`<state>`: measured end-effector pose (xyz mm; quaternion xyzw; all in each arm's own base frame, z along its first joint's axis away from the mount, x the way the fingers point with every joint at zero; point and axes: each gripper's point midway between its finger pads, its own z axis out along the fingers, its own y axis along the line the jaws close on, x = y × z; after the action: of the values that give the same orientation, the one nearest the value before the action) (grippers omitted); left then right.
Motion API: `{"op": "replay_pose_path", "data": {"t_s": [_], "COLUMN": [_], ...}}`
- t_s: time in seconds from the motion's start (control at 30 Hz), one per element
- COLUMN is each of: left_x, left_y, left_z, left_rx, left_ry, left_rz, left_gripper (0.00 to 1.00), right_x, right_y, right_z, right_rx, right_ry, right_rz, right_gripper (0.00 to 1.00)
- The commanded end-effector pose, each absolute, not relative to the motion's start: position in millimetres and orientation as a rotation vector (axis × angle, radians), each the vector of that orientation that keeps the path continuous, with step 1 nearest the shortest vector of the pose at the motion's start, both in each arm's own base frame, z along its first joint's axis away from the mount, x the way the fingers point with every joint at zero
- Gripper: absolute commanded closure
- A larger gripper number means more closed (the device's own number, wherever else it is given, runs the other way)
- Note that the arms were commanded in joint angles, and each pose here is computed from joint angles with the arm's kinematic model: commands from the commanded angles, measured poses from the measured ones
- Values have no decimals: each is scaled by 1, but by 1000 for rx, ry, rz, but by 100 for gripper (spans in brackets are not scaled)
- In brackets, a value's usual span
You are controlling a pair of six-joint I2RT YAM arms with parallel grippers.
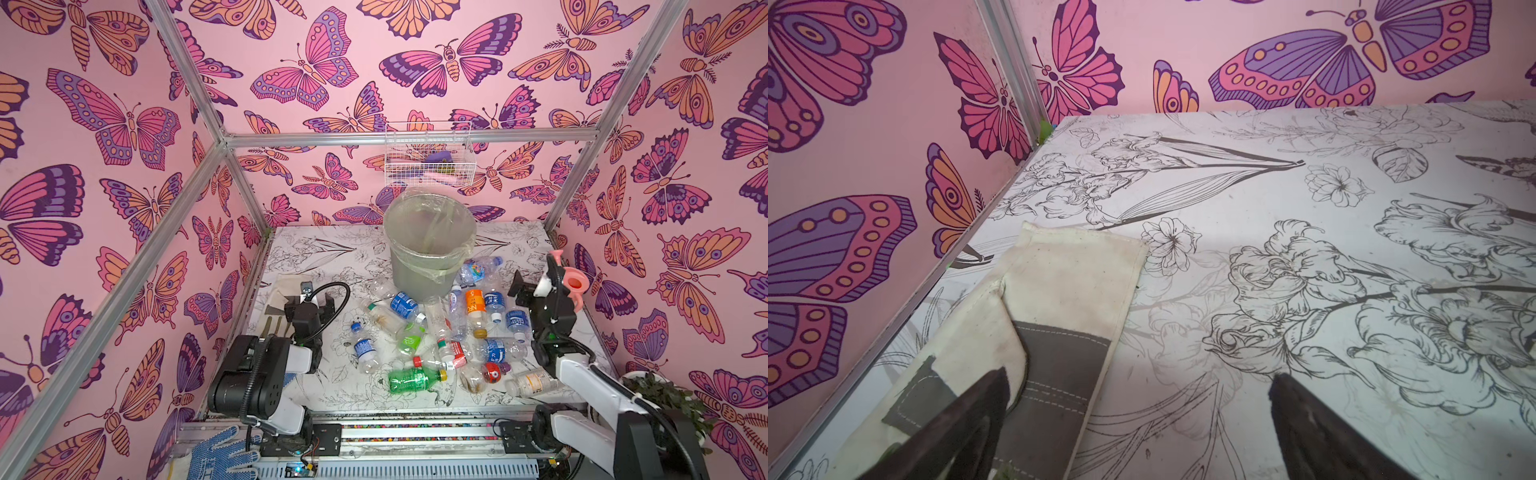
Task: Throw the plastic bottles in the bin
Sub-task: Pick up the plastic bottle from the center of the table.
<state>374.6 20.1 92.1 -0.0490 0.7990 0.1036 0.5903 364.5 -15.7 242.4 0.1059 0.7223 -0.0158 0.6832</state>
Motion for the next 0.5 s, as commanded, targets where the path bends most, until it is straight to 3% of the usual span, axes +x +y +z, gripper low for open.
{"op": "replay_pose_path", "data": {"t_s": [0.0,0.1,0.27,0.47], "left_x": [369,368,388,403], "left_y": [18,17,21,8], "left_z": [102,103,135,175], "left_rx": [-101,-98,-125,-166], "left_ry": [1803,1796,1861,1900], "left_rz": [234,235,231,54], "left_gripper": [0,0,0,0], "right_x": [363,354,353,341], "right_y": [5,2,73,102], "right_z": [253,245,254,231], "right_rx": [304,625,304,167], "right_ry": [1750,1779,1870,2047], "right_rz": [176,390,726,651], "right_gripper": [1,1,1,1]}}
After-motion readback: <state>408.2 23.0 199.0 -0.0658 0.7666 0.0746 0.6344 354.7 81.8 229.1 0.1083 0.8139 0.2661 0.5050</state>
